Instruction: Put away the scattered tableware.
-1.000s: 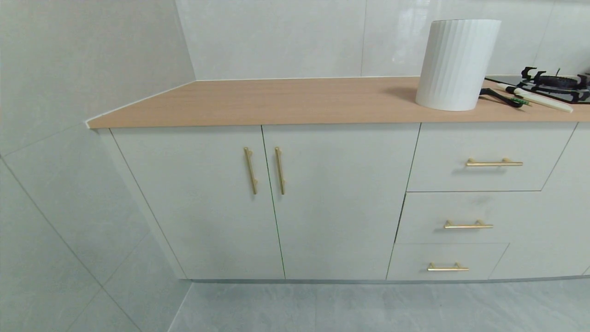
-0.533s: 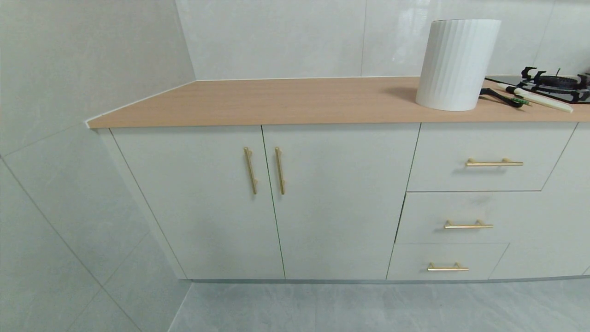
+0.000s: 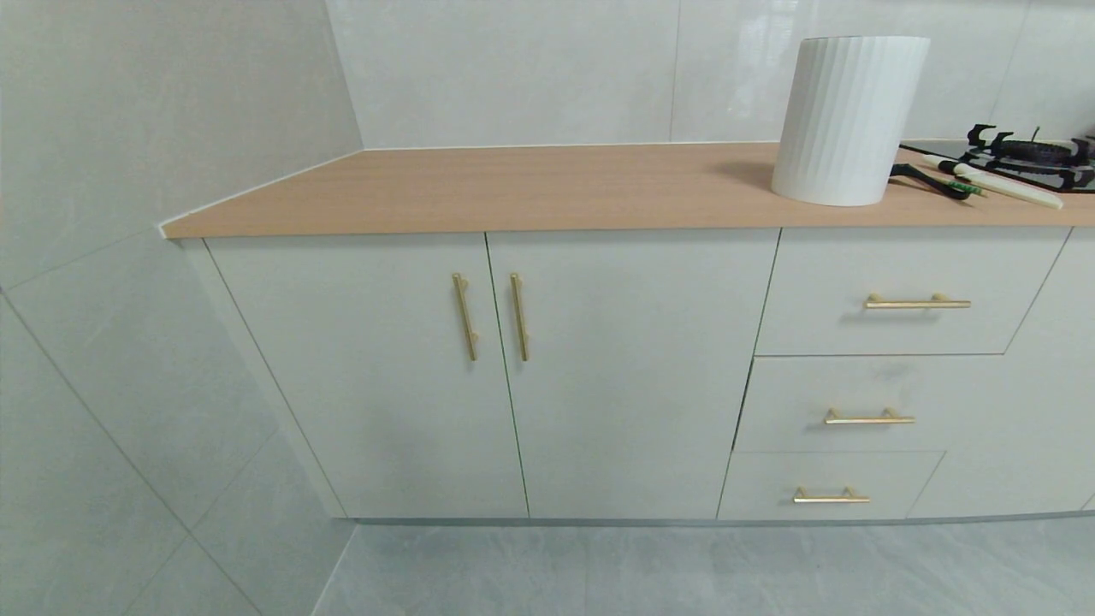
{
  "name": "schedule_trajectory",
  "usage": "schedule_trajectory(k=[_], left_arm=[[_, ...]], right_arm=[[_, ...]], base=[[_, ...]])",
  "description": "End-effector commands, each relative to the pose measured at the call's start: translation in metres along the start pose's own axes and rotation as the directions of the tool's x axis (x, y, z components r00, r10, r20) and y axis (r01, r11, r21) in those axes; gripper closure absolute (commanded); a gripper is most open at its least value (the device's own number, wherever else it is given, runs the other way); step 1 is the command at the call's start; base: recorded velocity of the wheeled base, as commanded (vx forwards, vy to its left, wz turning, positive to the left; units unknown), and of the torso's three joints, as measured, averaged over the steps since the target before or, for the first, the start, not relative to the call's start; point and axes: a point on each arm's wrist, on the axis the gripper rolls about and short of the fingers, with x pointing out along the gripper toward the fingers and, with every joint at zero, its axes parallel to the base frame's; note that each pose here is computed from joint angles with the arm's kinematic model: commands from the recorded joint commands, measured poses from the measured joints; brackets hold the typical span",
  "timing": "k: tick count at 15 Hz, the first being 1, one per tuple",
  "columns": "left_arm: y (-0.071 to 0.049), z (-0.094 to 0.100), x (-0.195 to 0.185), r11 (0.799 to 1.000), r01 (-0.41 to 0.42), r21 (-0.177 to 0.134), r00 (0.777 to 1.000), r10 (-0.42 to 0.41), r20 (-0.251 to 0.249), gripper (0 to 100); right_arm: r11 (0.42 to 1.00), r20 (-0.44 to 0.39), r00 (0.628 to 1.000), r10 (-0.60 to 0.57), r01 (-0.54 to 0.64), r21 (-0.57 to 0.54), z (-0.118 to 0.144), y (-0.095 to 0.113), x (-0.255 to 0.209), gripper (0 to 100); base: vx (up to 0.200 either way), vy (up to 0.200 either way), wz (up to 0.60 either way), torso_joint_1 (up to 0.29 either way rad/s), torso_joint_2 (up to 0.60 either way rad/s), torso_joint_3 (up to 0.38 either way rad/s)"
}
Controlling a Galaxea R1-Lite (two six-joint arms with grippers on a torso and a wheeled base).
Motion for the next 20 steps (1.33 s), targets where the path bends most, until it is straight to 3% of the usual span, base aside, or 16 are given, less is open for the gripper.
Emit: schedule_trajectory(k=[1, 9, 20], left_arm=[[0.0000, -0.0002, 0.0002, 1.000, 0.000, 0.003, 1.000, 0.000, -0.002, 0], [0.0000, -0.0002, 0.0002, 1.000, 0.000, 0.005, 1.000, 0.000, -0.002, 0], [0.0000, -0.0002, 0.0002, 1.000, 0.000, 0.002, 1.000, 0.000, -0.002, 0]], right_arm=[[1.000, -0.002, 1.000, 0.000, 0.000, 0.000, 0.0001, 0.0000, 0.0002, 0], [1.000, -0.002, 1.000, 0.000, 0.000, 0.001, 0.0001, 0.0000, 0.0002, 0], [1.000, -0.002, 1.000, 0.000, 0.000, 0.000, 0.0001, 0.0000, 0.0002, 0]], base=[[0.000, 0.000, 0.00, 0.000, 0.00, 0.000], [0.000, 0.000, 0.00, 0.000, 0.00, 0.000], [0.000, -0.200, 0.00, 0.001, 0.00, 0.001]])
